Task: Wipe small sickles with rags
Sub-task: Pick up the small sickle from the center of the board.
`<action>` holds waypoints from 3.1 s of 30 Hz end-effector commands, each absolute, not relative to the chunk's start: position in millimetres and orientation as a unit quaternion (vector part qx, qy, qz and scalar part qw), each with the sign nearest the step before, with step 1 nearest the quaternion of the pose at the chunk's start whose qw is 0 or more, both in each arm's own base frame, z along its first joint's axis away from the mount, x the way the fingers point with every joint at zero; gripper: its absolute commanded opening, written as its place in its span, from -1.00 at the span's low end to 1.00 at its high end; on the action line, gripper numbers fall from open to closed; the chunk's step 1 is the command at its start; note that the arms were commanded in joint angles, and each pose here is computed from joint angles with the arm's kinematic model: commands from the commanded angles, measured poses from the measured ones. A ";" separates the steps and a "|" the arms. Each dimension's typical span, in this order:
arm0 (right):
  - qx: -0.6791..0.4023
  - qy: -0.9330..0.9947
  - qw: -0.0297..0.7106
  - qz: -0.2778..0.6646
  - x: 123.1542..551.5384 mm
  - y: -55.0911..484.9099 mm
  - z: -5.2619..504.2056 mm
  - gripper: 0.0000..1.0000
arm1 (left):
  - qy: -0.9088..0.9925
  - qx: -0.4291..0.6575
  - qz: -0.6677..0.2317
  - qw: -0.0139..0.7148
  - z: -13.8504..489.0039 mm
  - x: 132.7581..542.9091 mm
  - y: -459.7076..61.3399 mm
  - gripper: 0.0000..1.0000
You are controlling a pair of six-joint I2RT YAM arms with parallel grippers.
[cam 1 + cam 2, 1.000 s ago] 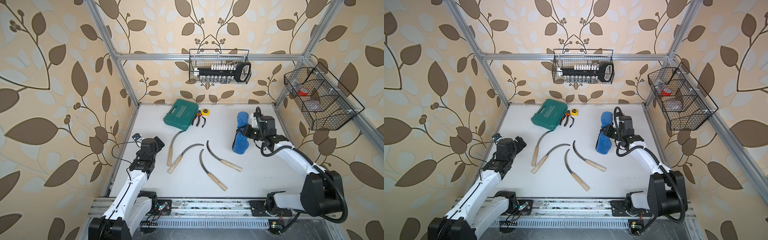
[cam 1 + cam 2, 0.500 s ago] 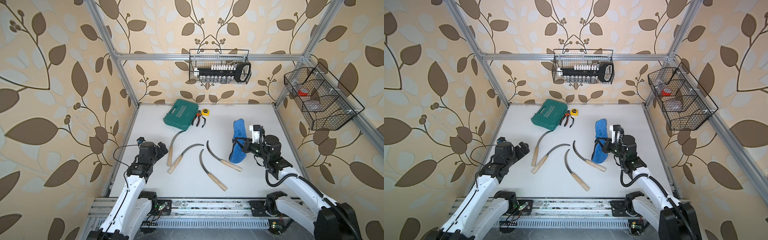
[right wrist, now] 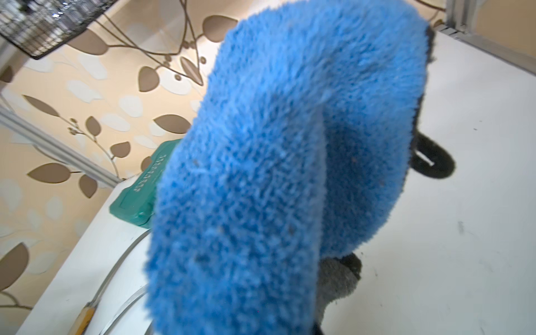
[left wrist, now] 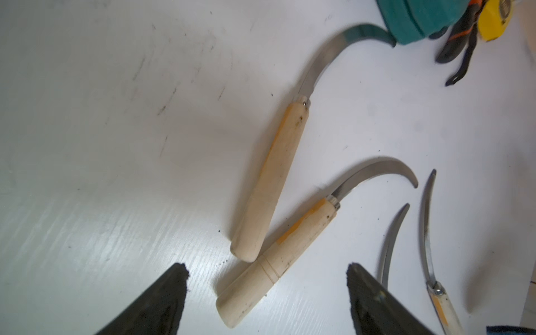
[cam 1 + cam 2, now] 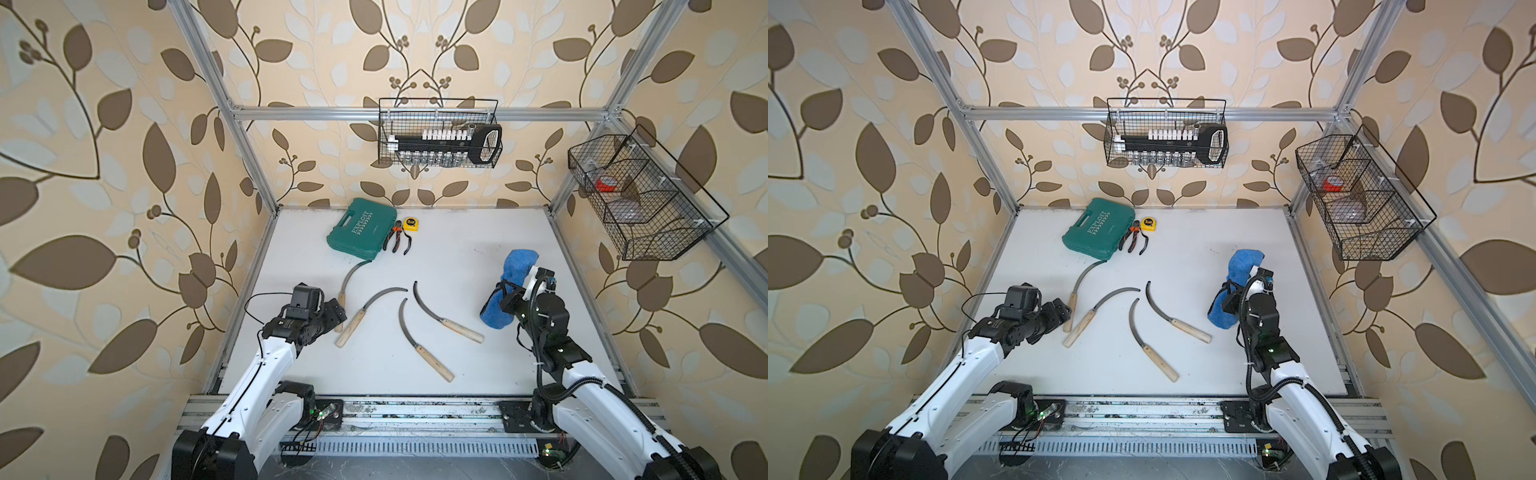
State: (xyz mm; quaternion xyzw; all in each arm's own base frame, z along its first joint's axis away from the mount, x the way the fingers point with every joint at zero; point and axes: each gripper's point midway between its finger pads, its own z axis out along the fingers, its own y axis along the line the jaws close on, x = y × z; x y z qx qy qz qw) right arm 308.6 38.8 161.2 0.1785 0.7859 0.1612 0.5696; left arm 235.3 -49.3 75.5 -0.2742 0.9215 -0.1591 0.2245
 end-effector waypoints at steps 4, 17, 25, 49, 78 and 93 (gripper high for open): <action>0.218 0.785 0.568 0.113 319.0 20.8 146.5 -1.00 | 0.937 -0.275 -0.117 0.182 54.8 234.3 -55.6 0.57; 0.220 0.796 0.553 0.111 322.1 20.9 140.0 -1.00 | 0.946 -0.276 -0.042 0.166 48.2 238.8 -50.5 0.23; 0.222 0.793 0.556 0.115 318.7 19.3 140.8 -1.00 | 0.957 -0.253 0.004 0.144 41.0 244.7 -59.0 0.16; 0.220 0.792 0.556 0.122 316.6 20.3 140.4 -1.00 | 0.962 -0.241 0.012 0.132 19.2 242.3 -70.1 -0.34; 0.229 0.791 0.553 0.125 314.3 15.5 138.9 -1.00 | 0.943 -0.268 0.059 0.189 82.6 231.6 -39.1 -0.68; 0.242 0.799 0.526 0.162 311.5 20.0 153.1 -1.00 | 0.952 -0.070 -0.044 0.294 164.1 293.2 -153.4 -0.95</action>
